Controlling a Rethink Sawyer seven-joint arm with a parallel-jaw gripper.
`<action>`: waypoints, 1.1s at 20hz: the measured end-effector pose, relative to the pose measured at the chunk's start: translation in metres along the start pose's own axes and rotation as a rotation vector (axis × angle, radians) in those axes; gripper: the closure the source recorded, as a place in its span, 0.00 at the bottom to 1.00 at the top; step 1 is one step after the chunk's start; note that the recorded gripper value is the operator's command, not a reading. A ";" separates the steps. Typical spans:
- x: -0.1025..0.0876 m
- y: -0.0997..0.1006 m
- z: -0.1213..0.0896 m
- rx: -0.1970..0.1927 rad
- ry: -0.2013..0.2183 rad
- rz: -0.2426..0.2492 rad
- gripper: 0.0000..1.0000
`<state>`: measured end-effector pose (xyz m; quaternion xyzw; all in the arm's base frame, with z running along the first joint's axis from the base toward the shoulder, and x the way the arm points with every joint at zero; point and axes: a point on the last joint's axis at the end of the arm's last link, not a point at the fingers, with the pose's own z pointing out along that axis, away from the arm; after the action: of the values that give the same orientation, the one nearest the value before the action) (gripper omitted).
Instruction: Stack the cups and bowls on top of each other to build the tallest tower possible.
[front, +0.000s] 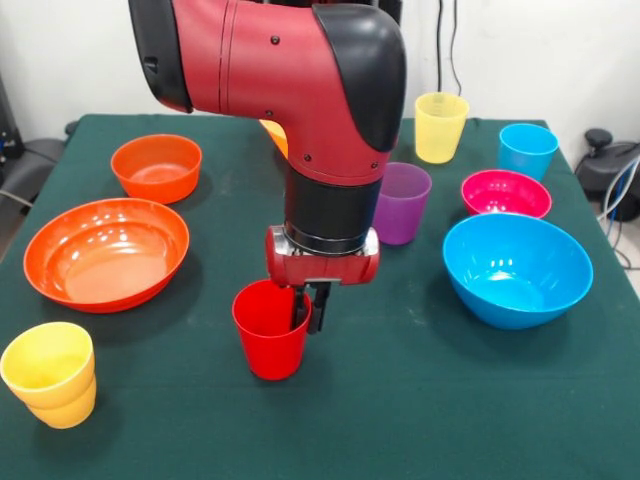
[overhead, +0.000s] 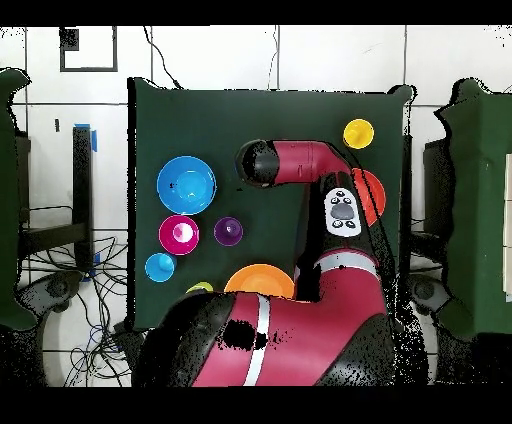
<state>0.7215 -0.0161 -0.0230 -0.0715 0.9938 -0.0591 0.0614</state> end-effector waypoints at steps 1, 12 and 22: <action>0.000 0.000 0.000 -0.001 0.000 0.000 1.00; -0.006 0.001 -0.001 -0.018 -0.013 0.009 1.00; -0.031 -0.006 -0.006 -0.033 -0.061 0.030 1.00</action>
<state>0.7518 -0.0169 -0.0125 -0.0594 0.9933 -0.0395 0.0912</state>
